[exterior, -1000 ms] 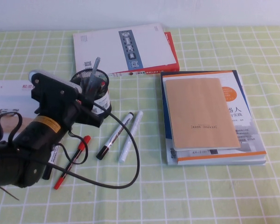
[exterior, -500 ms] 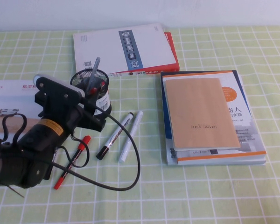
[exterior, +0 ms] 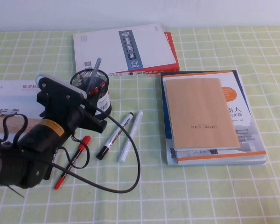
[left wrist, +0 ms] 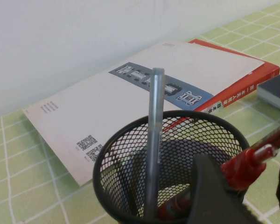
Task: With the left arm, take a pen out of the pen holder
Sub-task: Pick up the pen from the pen holder
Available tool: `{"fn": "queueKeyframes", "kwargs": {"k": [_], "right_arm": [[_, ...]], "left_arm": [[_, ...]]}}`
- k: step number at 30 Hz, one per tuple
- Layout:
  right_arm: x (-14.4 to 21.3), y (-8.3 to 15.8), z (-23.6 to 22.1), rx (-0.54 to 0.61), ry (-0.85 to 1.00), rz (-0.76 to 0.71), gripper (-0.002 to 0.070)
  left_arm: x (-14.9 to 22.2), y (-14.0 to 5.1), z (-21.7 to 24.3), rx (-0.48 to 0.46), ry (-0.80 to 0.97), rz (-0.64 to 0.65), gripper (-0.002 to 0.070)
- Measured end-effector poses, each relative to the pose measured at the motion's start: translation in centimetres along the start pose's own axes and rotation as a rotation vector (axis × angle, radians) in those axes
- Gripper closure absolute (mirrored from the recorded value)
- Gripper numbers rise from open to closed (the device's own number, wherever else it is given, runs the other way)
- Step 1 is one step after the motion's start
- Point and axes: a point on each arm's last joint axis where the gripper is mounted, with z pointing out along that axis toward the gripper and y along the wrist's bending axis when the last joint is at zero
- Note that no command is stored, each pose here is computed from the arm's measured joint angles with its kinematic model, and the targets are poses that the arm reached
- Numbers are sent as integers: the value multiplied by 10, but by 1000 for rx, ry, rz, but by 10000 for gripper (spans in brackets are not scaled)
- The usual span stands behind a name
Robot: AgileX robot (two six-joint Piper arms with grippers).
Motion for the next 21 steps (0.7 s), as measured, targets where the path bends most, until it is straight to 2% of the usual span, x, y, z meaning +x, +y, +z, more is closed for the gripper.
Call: {"fn": "queueKeyframes", "kwargs": {"k": [12,21], "right_arm": [[0,0,0,0,0,0,691],[0,0,0,0,0,0,691]], "left_arm": [[7,-3,3,15,4,8,400],[-5,1,13,5,-29,10,400]]}}
